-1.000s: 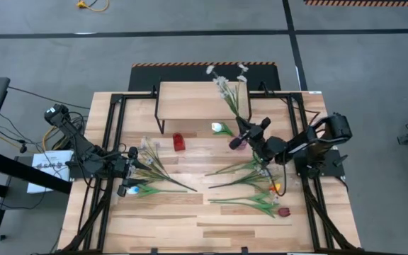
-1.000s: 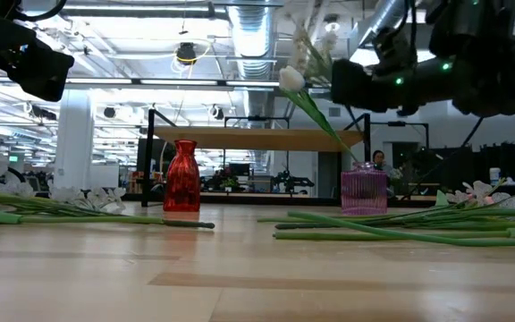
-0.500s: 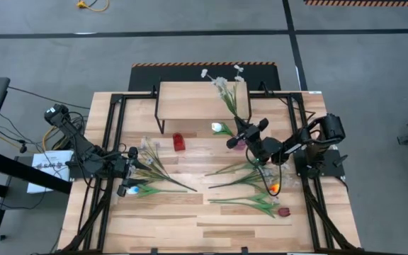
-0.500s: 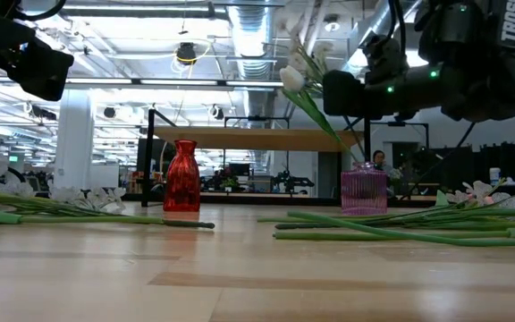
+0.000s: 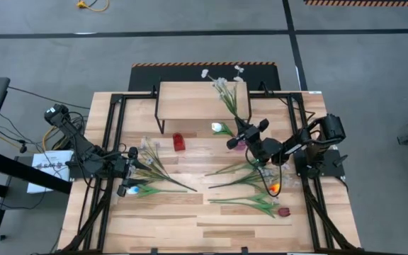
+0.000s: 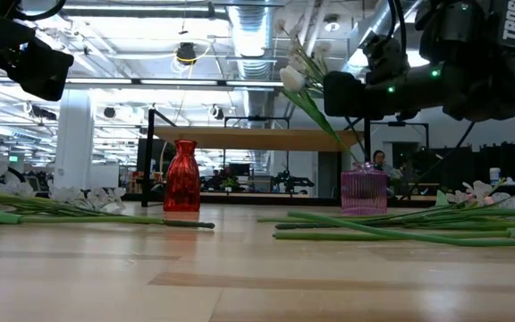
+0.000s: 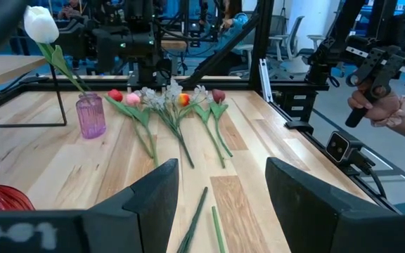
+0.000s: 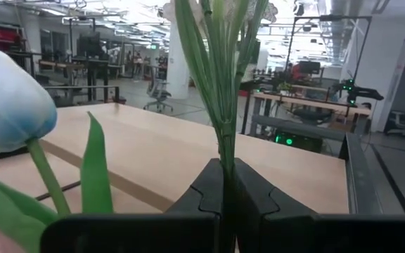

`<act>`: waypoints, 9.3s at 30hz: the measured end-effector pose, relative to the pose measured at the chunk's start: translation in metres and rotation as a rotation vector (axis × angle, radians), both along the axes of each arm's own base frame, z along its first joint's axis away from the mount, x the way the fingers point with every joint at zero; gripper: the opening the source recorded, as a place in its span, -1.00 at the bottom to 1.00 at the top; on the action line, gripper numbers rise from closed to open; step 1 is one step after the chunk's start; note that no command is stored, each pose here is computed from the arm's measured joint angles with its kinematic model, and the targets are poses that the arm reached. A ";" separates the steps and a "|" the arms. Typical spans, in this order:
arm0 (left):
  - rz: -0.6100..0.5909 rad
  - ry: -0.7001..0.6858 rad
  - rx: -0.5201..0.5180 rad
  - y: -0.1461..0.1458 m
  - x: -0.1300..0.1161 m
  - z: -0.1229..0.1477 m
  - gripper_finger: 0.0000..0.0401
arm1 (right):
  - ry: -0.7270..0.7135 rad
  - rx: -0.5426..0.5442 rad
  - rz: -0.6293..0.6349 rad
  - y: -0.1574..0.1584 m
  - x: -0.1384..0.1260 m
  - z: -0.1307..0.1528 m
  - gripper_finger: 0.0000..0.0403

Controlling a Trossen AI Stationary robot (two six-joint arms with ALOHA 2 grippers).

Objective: Pick and place flowers into a vace then onto a shelf
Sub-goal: Put the bottom white flowers into the pink vase

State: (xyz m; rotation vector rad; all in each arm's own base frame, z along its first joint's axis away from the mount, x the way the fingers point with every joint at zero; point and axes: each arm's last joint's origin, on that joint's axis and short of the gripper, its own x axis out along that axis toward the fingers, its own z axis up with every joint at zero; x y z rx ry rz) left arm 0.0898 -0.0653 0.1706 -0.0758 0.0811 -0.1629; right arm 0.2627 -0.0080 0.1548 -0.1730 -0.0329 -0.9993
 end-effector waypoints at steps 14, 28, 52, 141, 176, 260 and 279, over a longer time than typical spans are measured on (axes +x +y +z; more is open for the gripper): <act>0.002 -0.003 0.016 0.000 0.000 0.000 0.02 | 0.012 0.004 -0.003 -0.002 0.000 -0.002 -0.99; 0.002 -0.003 0.018 0.000 0.000 0.000 0.02 | 0.019 0.013 0.001 -0.002 0.001 -0.004 -0.97; -0.004 -0.003 0.018 0.000 0.000 0.000 0.02 | 0.047 0.027 -0.011 -0.005 0.001 -0.008 -0.90; -0.002 -0.008 0.013 0.000 0.000 0.001 0.02 | 0.083 -0.158 -0.020 0.007 0.005 0.103 -0.64; 0.026 -0.009 0.013 0.001 0.000 0.001 0.02 | 0.727 0.711 0.573 -0.112 0.117 0.245 -0.57; -0.002 -0.003 -0.014 0.000 0.000 0.001 0.02 | 1.019 0.864 0.443 -0.126 0.150 0.166 -0.98; -0.002 -0.003 -0.014 0.000 0.000 0.001 0.02 | 0.984 0.813 0.369 -0.122 0.138 0.198 -0.99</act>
